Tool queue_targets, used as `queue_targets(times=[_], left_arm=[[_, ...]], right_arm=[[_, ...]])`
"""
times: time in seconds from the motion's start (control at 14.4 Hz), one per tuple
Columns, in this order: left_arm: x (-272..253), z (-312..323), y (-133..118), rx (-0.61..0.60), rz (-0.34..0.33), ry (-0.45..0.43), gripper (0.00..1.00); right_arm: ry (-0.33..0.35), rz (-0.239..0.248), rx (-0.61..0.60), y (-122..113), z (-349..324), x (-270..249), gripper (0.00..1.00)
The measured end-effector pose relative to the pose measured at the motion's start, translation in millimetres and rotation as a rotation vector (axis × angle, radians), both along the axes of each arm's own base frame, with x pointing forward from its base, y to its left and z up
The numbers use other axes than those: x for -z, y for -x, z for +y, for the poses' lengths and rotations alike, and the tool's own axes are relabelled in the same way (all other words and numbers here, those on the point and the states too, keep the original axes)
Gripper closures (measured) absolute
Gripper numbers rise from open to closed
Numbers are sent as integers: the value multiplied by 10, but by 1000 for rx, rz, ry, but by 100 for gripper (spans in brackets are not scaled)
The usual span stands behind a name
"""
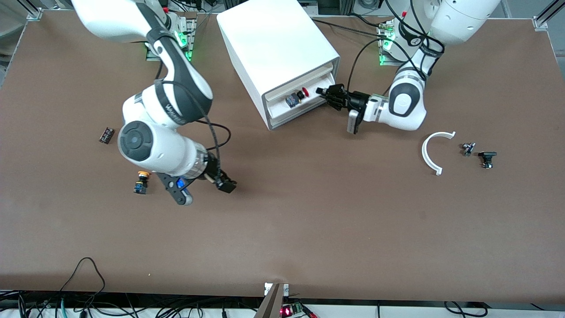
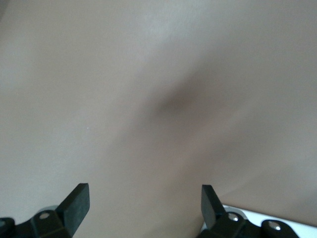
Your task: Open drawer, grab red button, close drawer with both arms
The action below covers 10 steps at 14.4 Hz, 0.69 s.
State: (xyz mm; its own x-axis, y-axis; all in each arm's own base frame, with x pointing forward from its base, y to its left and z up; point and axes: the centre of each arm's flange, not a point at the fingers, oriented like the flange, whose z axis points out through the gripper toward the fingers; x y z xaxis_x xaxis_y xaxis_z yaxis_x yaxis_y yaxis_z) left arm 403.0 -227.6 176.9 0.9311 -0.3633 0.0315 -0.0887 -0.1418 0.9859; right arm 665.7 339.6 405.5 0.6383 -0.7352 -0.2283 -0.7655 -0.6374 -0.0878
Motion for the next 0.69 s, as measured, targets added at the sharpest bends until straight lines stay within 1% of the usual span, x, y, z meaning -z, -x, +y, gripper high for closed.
queue_targets(times=[0.21,0.35,0.49,0.69], left_arm=[[-78,296,-387,-19,-29,-39,86],[-74,463,-608,-37,-47,-48,86],[-42,537,-748,-54,-57,-47,86],[-34,616,-878,-50,-74,-61,85]], right_arm=[[1,13,57,166,387,-22,0],[0,18,94,336,703,-59,0],[-4,20,127,527,1018,-92,0],[-6,16,172,823,1451,-119,0]])
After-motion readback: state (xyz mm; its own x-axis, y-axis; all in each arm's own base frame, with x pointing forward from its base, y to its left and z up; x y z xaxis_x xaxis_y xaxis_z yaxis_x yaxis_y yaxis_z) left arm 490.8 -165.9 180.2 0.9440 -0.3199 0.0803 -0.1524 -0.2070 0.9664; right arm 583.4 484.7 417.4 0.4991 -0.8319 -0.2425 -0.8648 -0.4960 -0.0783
